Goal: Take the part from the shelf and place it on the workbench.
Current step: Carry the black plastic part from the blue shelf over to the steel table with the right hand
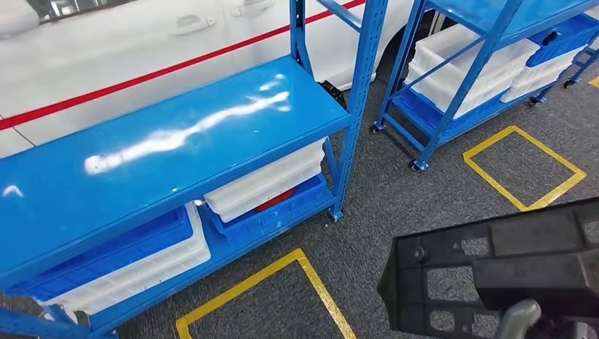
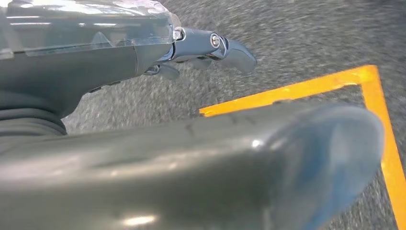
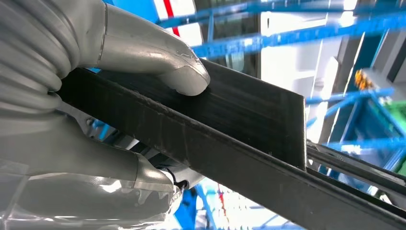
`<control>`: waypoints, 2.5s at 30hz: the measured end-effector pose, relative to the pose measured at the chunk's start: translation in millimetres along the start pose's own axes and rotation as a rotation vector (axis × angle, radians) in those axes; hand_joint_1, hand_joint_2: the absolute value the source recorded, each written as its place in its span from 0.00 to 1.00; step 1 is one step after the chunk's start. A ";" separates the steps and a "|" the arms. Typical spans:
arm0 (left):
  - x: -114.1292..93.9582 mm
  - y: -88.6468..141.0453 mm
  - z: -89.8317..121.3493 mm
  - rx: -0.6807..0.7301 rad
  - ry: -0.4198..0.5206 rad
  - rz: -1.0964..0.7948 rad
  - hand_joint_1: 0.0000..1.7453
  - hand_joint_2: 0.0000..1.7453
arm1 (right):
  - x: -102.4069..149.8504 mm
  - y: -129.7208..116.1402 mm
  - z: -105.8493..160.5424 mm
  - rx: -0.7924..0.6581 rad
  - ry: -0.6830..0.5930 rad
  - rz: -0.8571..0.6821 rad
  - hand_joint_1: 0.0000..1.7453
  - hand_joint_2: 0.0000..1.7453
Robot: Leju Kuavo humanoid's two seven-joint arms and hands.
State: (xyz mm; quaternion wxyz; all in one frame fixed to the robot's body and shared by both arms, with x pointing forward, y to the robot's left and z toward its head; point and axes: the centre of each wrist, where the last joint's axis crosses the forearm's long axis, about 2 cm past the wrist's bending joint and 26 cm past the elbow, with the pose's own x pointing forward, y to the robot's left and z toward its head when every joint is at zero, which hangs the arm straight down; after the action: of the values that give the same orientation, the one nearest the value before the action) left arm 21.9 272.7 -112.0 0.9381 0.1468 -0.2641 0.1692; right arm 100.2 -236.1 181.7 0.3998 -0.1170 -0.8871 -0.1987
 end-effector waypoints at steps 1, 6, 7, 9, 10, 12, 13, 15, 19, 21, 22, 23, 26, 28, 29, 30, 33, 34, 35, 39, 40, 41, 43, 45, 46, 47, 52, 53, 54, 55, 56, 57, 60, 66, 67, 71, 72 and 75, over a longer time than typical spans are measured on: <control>1.1 -0.3 -0.6 -0.002 -0.003 0.000 0.00 0.00 | 0.5 -0.2 0.0 -0.002 -0.001 0.004 1.00 1.00; 2.7 0.4 -1.7 -0.006 -0.009 -0.008 0.00 0.00 | 2.2 -0.3 -1.0 -0.010 -0.009 0.015 1.00 1.00; 1.6 1.2 -1.3 -0.005 -0.007 -0.010 0.00 0.00 | 2.3 -0.3 -0.9 -0.011 -0.009 0.016 1.00 1.00; -0.2 2.7 -0.7 -0.004 -0.004 -0.014 0.00 0.00 | 2.5 -0.7 -0.2 -0.015 -0.006 0.023 1.00 1.00; -0.5 3.2 -0.6 -0.004 -0.004 -0.016 0.00 0.00 | 2.7 -1.1 0.2 -0.019 -0.005 0.029 1.00 1.00; -0.3 4.0 -1.0 -0.003 -0.006 -0.022 0.00 0.00 | 3.3 -1.8 0.6 -0.030 -0.004 0.040 1.00 1.00; -0.1 4.8 -1.3 -0.003 -0.007 -0.025 0.00 0.00 | 3.6 -2.0 0.5 -0.035 -0.005 0.043 1.00 1.00; 0.5 6.1 -2.0 -0.002 -0.010 -0.033 0.00 0.00 | 4.4 -2.4 0.0 -0.046 -0.007 0.047 1.00 1.00; 2.4 5.7 -3.0 -0.006 -0.018 -0.047 0.00 0.00 | 6.8 -4.4 -0.2 -0.061 -0.009 0.051 1.00 1.00; 2.4 6.9 -3.3 -0.003 -0.026 -0.055 0.00 0.00 | 7.3 -5.5 -0.6 -0.059 -0.012 0.049 1.00 1.00; 2.5 8.0 -3.7 0.000 -0.029 -0.057 0.00 0.00 | 7.3 -5.9 -0.8 -0.053 -0.013 0.046 1.00 1.00; 3.1 9.6 -4.5 0.002 -0.031 -0.056 0.00 0.00 | 7.2 -6.2 -0.9 -0.042 -0.013 0.041 1.00 1.00; 8.9 12.4 -8.6 -0.003 -0.036 -0.049 0.00 0.00 | 6.8 -7.5 -1.0 -0.003 -0.016 0.037 1.00 1.00; 12.3 13.5 -10.9 -0.009 -0.044 -0.055 0.00 0.00 | 6.5 -9.0 -1.3 0.011 -0.019 0.046 1.00 1.00; 13.2 14.9 -11.7 -0.008 -0.049 -0.062 0.00 0.00 | 6.3 -9.6 -1.5 0.017 -0.020 0.049 1.00 1.00; 13.9 16.2 -12.4 -0.006 -0.054 -0.069 0.00 0.00 | 6.2 -10.1 -1.6 0.022 -0.020 0.050 1.00 1.00; 18.0 18.6 -15.2 -0.005 -0.072 -0.084 0.00 0.00 | 6.0 -11.7 -1.4 0.031 -0.018 0.048 1.00 1.00; 19.4 19.2 -16.1 -0.008 -0.076 -0.086 0.00 0.00 | 6.0 -12.1 -1.6 0.031 -0.018 0.046 1.00 1.00; 20.0 19.9 -16.7 -0.011 -0.078 -0.088 0.00 0.00 | 5.8 -12.3 -1.8 0.030 -0.018 0.044 1.00 1.00; 16.9 22.3 -15.7 -0.022 -0.067 -0.087 0.00 0.00 | 5.1 -12.5 -2.4 0.035 -0.019 0.038 1.00 1.00; 16.2 22.4 -15.4 -0.025 -0.063 -0.087 0.00 0.00 | 4.9 -12.6 -2.2 0.038 -0.018 0.038 1.00 1.00; 15.8 22.4 -15.2 -0.028 -0.060 -0.087 0.00 0.00 | 4.8 -12.7 -2.0 0.040 -0.017 0.039 1.00 1.00; 15.7 22.6 -15.2 -0.029 -0.057 -0.089 0.00 0.00 | 4.7 -12.8 -2.0 0.046 -0.018 0.045 1.00 1.00; 15.1 23.2 -15.0 -0.028 -0.054 -0.090 0.00 0.00 | 4.6 -12.8 -2.4 0.051 -0.021 0.056 1.00 1.00; 14.9 23.5 -14.9 -0.028 -0.052 -0.091 0.00 0.00 | 4.6 -12.9 -2.5 0.052 -0.023 0.061 1.00 1.00; 14.8 23.5 -14.9 -0.029 -0.051 -0.090 0.00 0.00 | 4.6 -13.0 -2.5 0.052 -0.023 0.065 1.00 1.00; 15.2 22.5 -15.0 -0.040 -0.038 -0.079 0.00 0.00 | 4.9 -14.3 -2.6 0.058 -0.025 0.073 1.00 1.00; 14.5 23.4 -14.8 -0.040 -0.033 -0.077 0.00 0.00 | 4.9 -14.1 -2.9 0.060 -0.026 0.071 1.00 1.00; 13.7 24.5 -14.7 -0.040 -0.027 -0.076 0.00 0.00 | 4.8 -14.0 -3.1 0.062 -0.027 0.069 1.00 1.00; 13.1 25.6 -14.6 -0.041 -0.023 -0.075 0.00 0.00 | 4.7 -14.0 -3.1 0.063 -0.027 0.070 1.00 1.00; 12.9 26.2 -14.7 -0.042 -0.021 -0.074 0.00 0.00 | 4.7 -14.2 -3.1 0.062 -0.027 0.073 1.00 1.00; 13.0 26.6 -14.9 -0.044 -0.020 -0.073 0.00 0.00 | 4.7 -14.4 -3.1 0.062 -0.028 0.080 1.00 1.00; 14.1 28.0 -15.8 -0.042 -0.018 -0.068 0.00 0.00 | 5.0 -15.1 -4.1 0.048 -0.040 0.134 1.00 1.00; 20.3 32.1 -20.0 -0.022 -0.005 -0.056 0.00 0.00 | 8.7 -14.0 -6.8 -0.034 -0.086 0.256 1.00 1.00; 20.5 33.1 -20.3 -0.020 -0.003 -0.055 0.00 0.00 | 9.1 -12.4 -6.6 -0.036 -0.090 0.256 1.00 1.00; 17.3 35.7 -19.2 -0.013 0.011 -0.053 0.00 0.00 | 10.1 -8.1 -5.6 -0.044 -0.096 0.256 1.00 1.00; 16.7 35.9 -18.9 -0.012 0.013 -0.052 0.00 0.00 | 10.2 -7.9 -5.5 -0.047 -0.097 0.257 1.00 1.00; 16.8 37.4 -19.3 -0.010 0.013 -0.050 0.00 0.00 | 10.7 -7.0 -5.3 -0.061 -0.104 0.267 1.00 1.00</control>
State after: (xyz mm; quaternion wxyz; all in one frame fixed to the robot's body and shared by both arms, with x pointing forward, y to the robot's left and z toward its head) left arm 29.2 317.5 -111.6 0.9445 0.1475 -0.2549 0.1455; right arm 94.2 -244.3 191.1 0.3723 -0.2563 -0.8768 -0.1643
